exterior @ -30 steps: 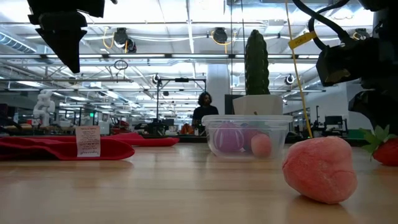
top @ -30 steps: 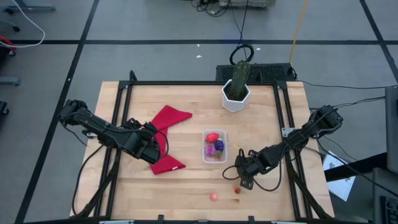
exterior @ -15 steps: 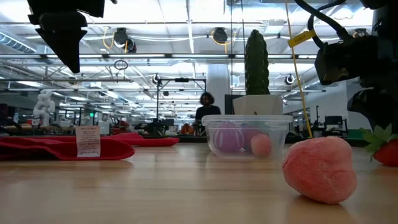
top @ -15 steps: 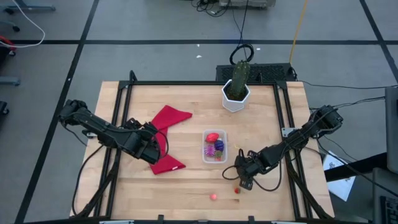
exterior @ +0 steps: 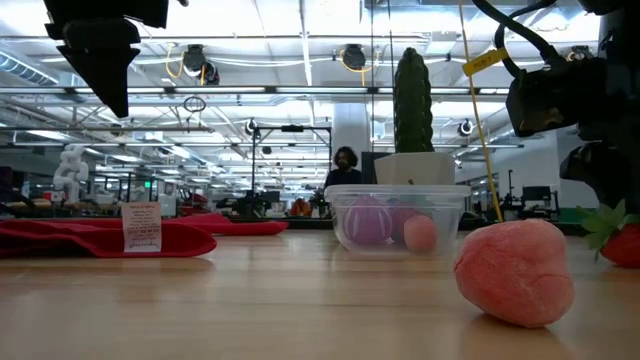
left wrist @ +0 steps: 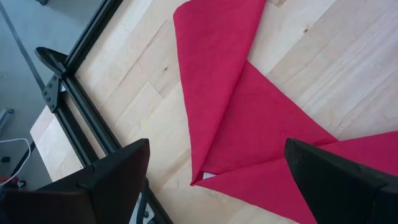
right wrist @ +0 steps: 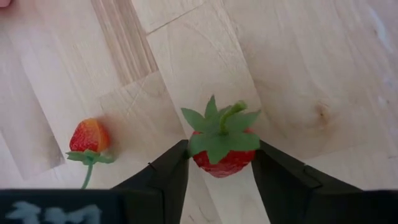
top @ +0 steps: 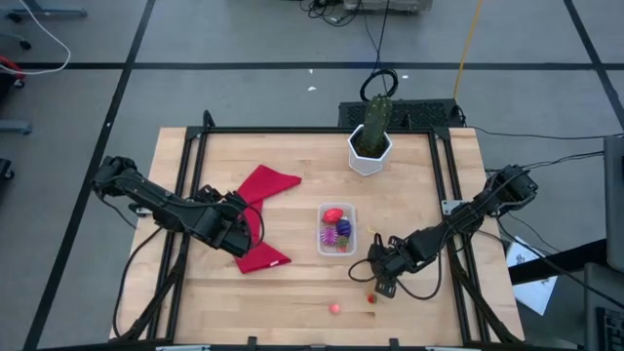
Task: Pick and placing Produce into tupperware
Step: Put the top red strawberry into the transparent bin
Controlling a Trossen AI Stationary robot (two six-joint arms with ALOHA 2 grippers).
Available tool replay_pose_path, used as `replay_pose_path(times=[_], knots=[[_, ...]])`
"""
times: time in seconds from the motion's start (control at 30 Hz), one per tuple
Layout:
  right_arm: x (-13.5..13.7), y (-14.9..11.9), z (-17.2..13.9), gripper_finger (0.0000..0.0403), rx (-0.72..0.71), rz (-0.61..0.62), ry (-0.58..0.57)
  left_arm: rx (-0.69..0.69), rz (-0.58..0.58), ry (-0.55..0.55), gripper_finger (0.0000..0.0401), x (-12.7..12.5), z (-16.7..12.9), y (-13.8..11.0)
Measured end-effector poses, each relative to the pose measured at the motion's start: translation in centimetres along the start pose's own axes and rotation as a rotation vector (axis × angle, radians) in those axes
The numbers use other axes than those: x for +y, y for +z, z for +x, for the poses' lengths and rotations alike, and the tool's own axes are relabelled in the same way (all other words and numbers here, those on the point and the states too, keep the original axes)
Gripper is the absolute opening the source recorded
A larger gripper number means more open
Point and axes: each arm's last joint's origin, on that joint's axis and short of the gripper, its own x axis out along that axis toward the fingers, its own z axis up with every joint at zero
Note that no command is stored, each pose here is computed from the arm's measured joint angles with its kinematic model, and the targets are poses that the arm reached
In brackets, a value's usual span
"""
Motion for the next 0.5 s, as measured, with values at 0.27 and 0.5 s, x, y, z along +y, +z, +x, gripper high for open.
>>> replay_pose_path(times=[0.27,0.5], knots=[[0.0,0.0,0.0,0.0145,0.0,-0.004,0.0,0.0,0.0,0.0,0.0379,0.0,0.0,0.0],[0.01,0.01,0.0,0.0144,-0.001,0.007,0.001,0.0,0.0,0.0,0.0379,0.01,0.0,0.0]])
